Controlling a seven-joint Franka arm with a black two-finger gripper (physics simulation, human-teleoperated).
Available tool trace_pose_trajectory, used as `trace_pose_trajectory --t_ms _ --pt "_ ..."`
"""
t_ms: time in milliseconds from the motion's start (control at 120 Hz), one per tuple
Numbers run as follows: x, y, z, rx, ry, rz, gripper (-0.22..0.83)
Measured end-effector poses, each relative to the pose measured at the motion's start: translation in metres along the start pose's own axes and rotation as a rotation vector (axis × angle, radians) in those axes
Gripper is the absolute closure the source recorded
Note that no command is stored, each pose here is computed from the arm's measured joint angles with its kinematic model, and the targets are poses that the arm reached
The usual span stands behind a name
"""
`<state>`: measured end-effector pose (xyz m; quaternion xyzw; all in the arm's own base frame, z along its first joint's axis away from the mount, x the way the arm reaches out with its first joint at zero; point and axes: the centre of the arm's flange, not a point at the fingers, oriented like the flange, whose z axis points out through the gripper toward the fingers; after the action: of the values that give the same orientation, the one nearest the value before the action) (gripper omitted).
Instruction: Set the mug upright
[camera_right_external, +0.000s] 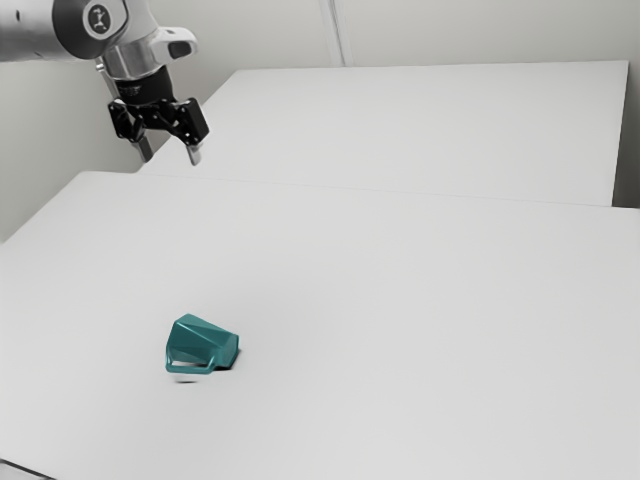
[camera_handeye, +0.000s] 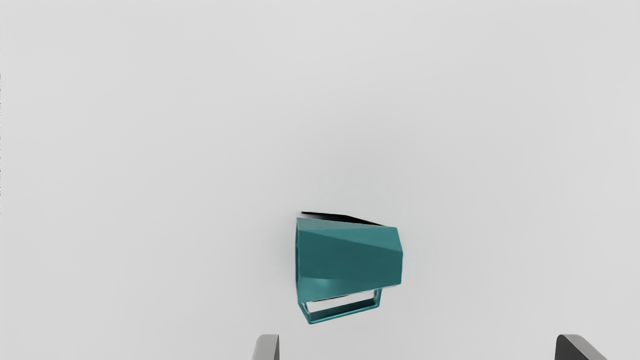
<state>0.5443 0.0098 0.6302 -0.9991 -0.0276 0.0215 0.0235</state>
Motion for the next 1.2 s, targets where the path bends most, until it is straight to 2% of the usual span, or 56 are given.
trace_pose_trajectory --t_ms 175,400,717,900,1200 --pt "-0.001 -0.006 -0.003 -0.001 0.015 -0.009 0.0" --pt "-0.035 0.008 0.001 -0.007 0.037 0.019 0.0" --pt "-0.05 -0.036 0.057 -0.191 0.07 -0.004 0.0" --pt "-0.059 -0.066 0.098 -0.337 0.131 -0.002 0.0" --pt "-0.077 -0.101 0.169 -0.48 0.211 0.043 0.0"
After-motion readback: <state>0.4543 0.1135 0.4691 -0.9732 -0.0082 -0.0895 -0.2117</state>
